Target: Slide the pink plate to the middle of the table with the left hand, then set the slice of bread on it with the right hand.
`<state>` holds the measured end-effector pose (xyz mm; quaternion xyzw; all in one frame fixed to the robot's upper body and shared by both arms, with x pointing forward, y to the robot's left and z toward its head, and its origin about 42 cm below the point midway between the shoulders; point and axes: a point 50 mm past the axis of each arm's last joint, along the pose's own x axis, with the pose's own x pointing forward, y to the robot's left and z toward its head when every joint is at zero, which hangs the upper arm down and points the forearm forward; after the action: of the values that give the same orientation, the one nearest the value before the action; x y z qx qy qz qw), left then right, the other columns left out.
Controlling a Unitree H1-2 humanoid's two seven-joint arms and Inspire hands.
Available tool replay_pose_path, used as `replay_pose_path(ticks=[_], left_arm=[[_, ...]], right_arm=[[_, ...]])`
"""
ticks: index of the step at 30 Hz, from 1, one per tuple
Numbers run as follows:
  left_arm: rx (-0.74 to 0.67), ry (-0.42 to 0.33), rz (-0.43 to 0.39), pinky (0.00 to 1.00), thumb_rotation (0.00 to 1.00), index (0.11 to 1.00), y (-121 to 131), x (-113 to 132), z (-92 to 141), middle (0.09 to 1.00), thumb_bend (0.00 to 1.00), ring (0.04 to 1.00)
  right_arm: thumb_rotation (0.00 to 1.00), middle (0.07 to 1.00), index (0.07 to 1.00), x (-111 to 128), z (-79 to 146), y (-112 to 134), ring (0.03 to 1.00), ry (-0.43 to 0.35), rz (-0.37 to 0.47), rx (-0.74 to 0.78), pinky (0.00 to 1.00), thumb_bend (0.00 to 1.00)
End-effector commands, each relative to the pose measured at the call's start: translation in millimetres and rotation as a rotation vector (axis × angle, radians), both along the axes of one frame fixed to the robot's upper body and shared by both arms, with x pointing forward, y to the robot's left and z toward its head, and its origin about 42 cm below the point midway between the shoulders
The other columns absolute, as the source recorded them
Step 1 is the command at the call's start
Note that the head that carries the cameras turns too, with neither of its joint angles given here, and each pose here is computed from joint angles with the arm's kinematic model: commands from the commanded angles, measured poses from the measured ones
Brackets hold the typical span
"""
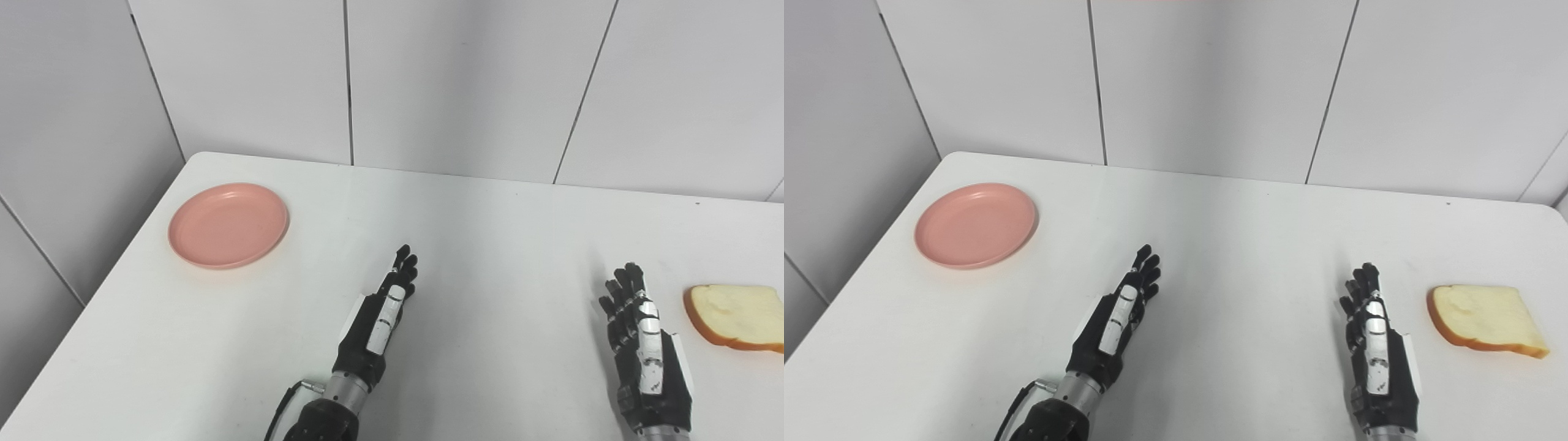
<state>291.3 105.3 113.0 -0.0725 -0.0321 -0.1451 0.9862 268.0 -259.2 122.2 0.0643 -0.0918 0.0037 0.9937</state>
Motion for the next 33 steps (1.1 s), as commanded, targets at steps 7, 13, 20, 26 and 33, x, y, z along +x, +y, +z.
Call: replay_pose_path(ticks=[7,13,20,26,33], left_arm=[[-0.095,-0.192,0.089,0.99,1.0,0.99,-1.0,10.7,55.8,0.995,0.49,0.991],[-0.138,-0.295,0.066,0.99,1.0,0.994,3.3,22.9,92.7,0.995,0.46,0.995],[-0.164,-0.341,0.009,1.0,1.0,1.0,19.9,25.1,134.9,1.0,0.47,1.0],[-0.113,-0.409,0.006,1.0,1.0,1.0,41.6,33.0,163.6,1.0,0.49,1.0],[-0.053,-0.455,0.065,1.0,1.0,1.0,77.6,48.5,183.8,1.0,0.42,0.988]], right_arm=[[1.0,1.0,1.0,-15.5,-20.4,4.0,1.0,0.086,-0.034,0.036,1.0,0.39],[1.0,1.0,1.0,-14.2,-22.9,4.3,1.0,0.093,-0.026,0.022,1.0,0.41],[1.0,1.0,1.0,-14.4,-23.5,5.8,1.0,0.095,-0.021,0.011,1.0,0.4],[1.0,1.0,1.0,-14.2,-23.3,5.9,1.0,0.102,-0.012,0.024,1.0,0.41],[1.0,1.0,1.0,-14.6,-24.5,10.1,1.0,0.097,-0.024,0.033,1.0,0.36]])
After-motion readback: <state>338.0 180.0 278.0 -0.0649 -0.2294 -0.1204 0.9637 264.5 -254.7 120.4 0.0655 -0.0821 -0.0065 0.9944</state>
